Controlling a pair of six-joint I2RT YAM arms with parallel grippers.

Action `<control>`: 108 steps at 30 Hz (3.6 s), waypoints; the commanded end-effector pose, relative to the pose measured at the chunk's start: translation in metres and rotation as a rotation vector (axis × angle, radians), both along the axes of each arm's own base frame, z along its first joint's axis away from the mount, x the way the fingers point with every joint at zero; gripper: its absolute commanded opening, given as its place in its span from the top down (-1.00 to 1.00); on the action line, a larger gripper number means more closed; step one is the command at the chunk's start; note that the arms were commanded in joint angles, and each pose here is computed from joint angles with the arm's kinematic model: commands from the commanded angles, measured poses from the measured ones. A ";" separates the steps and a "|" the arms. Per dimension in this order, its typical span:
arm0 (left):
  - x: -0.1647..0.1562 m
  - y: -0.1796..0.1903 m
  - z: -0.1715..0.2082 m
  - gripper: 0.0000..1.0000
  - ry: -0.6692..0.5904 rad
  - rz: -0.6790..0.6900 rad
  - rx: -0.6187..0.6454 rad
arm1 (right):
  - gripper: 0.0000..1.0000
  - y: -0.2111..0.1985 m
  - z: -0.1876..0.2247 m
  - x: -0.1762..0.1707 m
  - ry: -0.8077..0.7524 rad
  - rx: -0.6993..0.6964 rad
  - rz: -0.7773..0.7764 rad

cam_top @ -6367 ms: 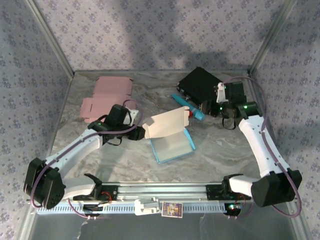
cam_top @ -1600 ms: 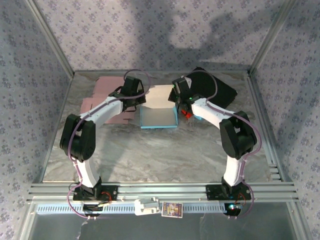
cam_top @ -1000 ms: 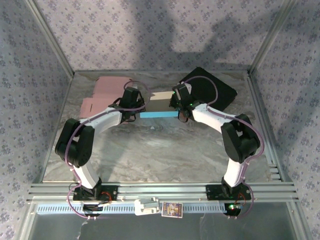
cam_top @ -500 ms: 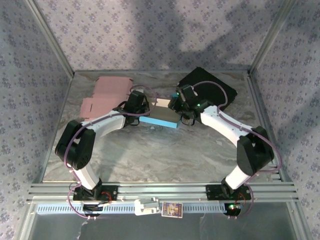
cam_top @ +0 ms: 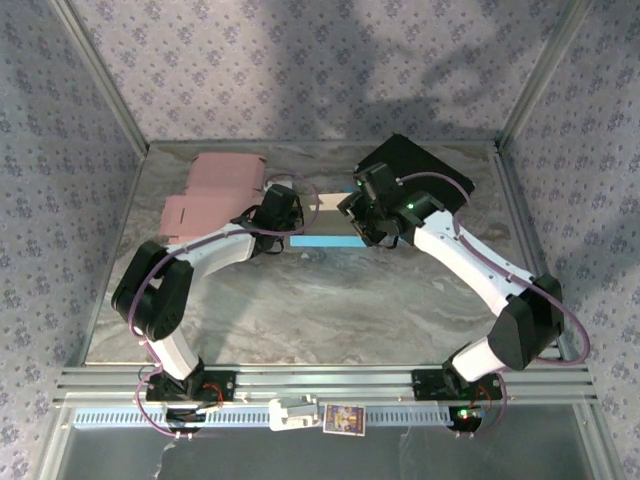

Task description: Fold the paper box

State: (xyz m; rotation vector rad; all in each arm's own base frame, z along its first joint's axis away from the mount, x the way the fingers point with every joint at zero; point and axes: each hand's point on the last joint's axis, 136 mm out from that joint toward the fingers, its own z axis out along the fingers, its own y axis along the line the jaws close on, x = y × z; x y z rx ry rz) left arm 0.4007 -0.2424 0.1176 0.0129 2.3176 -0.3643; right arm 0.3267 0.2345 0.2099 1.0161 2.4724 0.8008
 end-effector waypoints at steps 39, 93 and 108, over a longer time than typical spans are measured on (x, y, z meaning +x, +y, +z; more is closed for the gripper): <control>-0.052 0.010 -0.005 1.00 -0.036 0.140 0.178 | -0.08 0.037 -0.027 0.051 0.324 0.218 -0.349; -0.130 0.064 0.083 -0.22 0.093 0.214 -0.207 | 0.95 0.035 -0.084 -0.027 0.460 0.148 -0.117; -0.119 0.057 0.019 -0.17 0.311 0.222 -0.320 | 0.58 0.034 -0.145 -0.059 0.426 0.139 -0.027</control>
